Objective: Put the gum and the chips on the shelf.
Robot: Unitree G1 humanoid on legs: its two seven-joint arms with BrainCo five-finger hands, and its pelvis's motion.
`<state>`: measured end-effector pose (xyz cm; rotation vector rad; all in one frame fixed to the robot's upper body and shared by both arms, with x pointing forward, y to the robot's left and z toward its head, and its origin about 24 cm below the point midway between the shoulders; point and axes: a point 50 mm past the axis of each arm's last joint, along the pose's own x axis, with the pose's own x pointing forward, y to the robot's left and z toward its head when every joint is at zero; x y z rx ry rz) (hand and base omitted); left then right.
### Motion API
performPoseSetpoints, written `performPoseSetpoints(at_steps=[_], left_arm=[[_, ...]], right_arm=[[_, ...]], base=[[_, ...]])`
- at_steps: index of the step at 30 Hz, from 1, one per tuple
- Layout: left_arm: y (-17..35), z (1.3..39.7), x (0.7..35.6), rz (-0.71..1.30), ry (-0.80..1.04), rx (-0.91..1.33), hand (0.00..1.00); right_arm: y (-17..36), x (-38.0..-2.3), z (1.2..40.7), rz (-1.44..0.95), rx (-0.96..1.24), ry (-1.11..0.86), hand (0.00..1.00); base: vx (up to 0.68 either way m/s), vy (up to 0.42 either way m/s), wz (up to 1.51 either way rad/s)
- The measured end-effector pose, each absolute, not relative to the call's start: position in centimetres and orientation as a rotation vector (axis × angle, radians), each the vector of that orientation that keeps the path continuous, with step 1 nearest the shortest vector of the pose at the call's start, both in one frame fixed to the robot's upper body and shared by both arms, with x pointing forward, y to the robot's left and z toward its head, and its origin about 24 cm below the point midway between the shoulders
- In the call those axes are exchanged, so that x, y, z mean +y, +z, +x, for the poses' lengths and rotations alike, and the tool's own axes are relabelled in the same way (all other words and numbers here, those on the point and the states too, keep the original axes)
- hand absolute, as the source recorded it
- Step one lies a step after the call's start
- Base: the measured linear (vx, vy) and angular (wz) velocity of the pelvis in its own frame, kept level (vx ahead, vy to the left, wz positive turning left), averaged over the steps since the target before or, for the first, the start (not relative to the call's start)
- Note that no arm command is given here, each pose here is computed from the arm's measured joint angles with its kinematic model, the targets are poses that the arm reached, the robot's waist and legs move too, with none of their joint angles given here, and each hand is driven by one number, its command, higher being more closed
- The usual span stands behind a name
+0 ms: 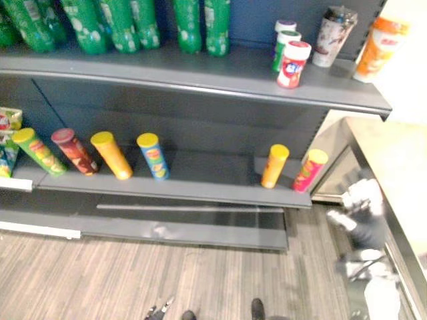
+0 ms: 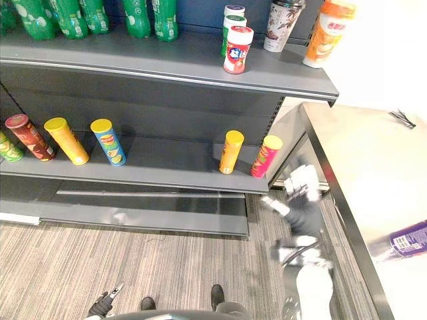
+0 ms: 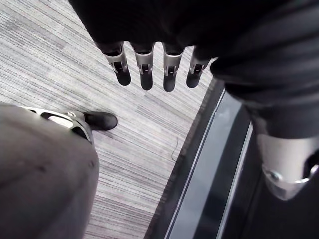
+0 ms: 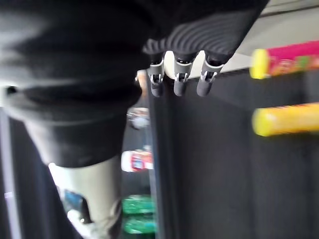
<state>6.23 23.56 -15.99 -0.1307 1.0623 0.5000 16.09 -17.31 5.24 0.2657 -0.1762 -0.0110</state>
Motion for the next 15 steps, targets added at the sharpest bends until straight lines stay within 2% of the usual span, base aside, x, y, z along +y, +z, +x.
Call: performPoseSetpoints(at_steps=[4, 6, 9, 15], left_arm=[[-16.1, 6.5, 23.3, -0.129, 0.487, 1.066, 0.0], [-16.1, 6.7, 23.1, -0.117, 0.463, 1.067, 0.0], [-16.1, 7.0, 22.4, -0.112, 0.437, 1.065, 0.0], [-16.2, 7.8, 20.9, -0.135, 0.428, 1.031, 0.0]], right_arm=[[-4.5, -15.5, 13.3, 0.301, 0.309, 0.043, 0.0], [-8.6, -16.5, 11.7, 0.289, 0.506, -0.072, 0.0], [-12.1, -18.9, 9.3, 0.263, 0.696, -0.302, 0.0], [-15.3, -20.7, 4.9, 0.245, 0.944, -0.522, 0.0]], base=[[0.01, 0.006, -0.07], [0.01, 0.004, -0.02], [0.0, 0.0, 0.0], [0.0, 0.0, 0.0]])
